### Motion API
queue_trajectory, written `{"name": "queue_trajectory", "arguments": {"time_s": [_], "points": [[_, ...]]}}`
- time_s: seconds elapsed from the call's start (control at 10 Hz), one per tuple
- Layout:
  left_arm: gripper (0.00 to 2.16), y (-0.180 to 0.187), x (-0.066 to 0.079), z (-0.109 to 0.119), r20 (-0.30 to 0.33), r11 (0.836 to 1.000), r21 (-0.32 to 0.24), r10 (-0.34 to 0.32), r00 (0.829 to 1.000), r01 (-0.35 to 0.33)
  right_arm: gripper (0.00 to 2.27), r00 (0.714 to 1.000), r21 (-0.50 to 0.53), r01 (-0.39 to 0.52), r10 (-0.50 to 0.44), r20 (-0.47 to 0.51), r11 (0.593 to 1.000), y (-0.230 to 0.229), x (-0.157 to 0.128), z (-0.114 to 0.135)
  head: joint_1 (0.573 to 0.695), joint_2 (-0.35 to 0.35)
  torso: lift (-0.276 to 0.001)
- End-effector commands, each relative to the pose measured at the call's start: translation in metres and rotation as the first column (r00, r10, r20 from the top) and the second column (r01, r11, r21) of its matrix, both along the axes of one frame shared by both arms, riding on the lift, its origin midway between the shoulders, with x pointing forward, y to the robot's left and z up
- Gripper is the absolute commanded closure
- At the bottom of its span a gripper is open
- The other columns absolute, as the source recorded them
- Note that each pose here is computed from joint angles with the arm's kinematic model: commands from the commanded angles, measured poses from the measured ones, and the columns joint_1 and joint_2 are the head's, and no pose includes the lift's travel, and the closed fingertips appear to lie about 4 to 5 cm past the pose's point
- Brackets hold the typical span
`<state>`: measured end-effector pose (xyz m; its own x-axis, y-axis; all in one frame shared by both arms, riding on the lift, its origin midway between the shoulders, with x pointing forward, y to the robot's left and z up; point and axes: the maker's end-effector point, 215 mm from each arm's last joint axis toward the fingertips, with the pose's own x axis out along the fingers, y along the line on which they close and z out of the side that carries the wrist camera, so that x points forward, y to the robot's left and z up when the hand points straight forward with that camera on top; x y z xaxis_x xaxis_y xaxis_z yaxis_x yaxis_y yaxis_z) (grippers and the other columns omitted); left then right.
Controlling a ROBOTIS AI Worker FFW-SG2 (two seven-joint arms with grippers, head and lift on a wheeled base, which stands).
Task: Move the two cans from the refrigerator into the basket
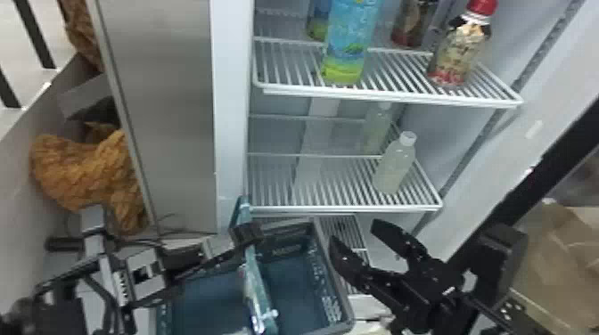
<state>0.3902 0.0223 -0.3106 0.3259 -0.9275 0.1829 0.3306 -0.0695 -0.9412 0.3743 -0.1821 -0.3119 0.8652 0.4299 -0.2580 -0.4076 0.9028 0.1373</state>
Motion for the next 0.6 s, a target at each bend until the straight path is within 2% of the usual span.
{"name": "queue_trajectory", "arguments": {"time_s": [0.0,0.3,0.5], "points": [[1.21,0.001,0.0,-0.001,-0.001,1.0,0.002,0.002,1.0,-0.002,0.33,0.998,-0.006,0.04,-0.039,0.052,0.999,-0.016,-0.005,0.012,0.695,-0.229,-0.219],[1.21,0.001,-0.001,-0.005,-0.005,1.0,0.019,-0.004,1.0,0.004,0.33,0.98,-0.031,0.125,-0.119,0.161,0.992,-0.053,-0.025,0.035,0.695,-0.277,-0.219],[1.21,0.001,-0.001,-0.006,-0.005,1.0,0.022,-0.003,1.0,0.003,0.33,0.974,-0.028,0.147,-0.14,0.177,0.989,-0.064,-0.041,0.033,0.695,-0.32,-0.219]]}}
